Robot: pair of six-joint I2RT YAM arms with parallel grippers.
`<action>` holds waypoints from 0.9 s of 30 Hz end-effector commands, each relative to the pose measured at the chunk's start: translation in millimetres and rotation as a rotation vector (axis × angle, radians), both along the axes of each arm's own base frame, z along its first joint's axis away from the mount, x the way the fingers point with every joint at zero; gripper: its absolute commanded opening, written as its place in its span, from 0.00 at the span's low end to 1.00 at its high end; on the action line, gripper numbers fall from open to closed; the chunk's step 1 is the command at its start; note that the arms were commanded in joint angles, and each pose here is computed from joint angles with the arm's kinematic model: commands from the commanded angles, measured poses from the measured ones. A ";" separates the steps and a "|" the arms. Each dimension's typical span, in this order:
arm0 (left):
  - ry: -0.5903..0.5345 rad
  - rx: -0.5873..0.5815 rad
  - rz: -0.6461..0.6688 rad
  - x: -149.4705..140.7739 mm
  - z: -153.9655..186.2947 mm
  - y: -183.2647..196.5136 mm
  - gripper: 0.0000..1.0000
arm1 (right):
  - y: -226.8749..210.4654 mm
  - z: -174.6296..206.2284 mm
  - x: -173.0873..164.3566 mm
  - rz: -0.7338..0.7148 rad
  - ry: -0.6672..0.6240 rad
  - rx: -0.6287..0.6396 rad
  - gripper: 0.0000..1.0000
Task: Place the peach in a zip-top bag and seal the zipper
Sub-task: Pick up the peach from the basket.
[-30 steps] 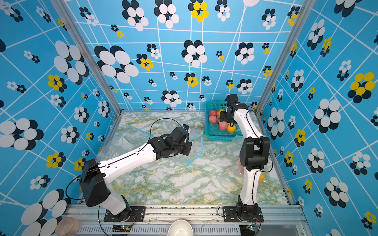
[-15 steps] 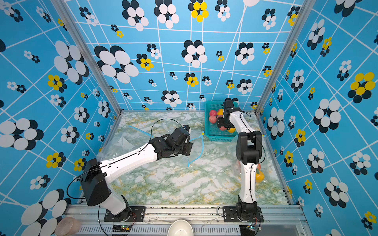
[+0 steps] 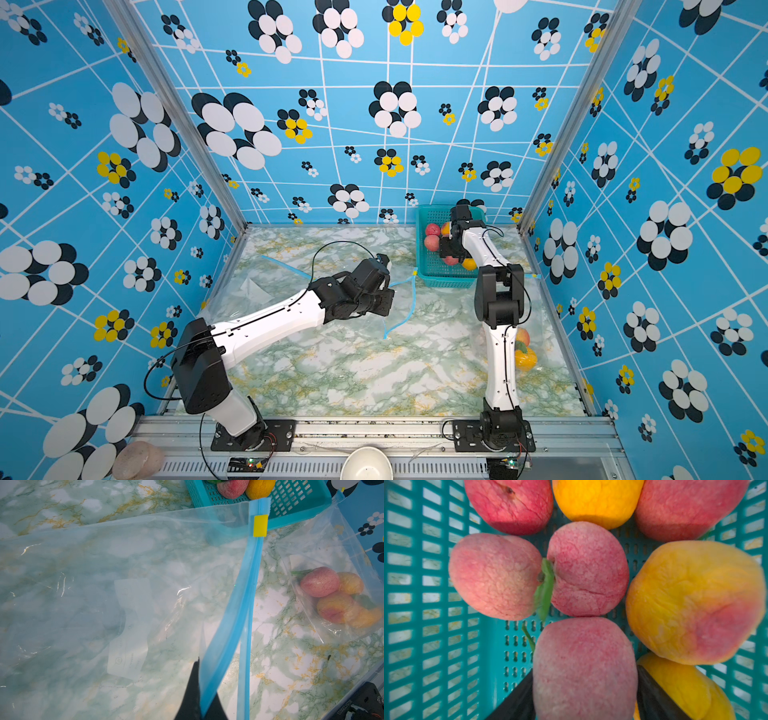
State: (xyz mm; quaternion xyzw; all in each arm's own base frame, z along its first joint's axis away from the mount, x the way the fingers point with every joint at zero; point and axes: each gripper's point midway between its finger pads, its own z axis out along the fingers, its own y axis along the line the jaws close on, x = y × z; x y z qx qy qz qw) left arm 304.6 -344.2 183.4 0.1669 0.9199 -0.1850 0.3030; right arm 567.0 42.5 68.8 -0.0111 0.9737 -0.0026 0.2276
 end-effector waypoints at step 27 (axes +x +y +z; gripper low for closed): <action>0.014 -0.077 0.009 4.7 -1.1 -3.8 0.00 | 52.2 121.9 -107.3 0.041 -0.195 0.131 0.62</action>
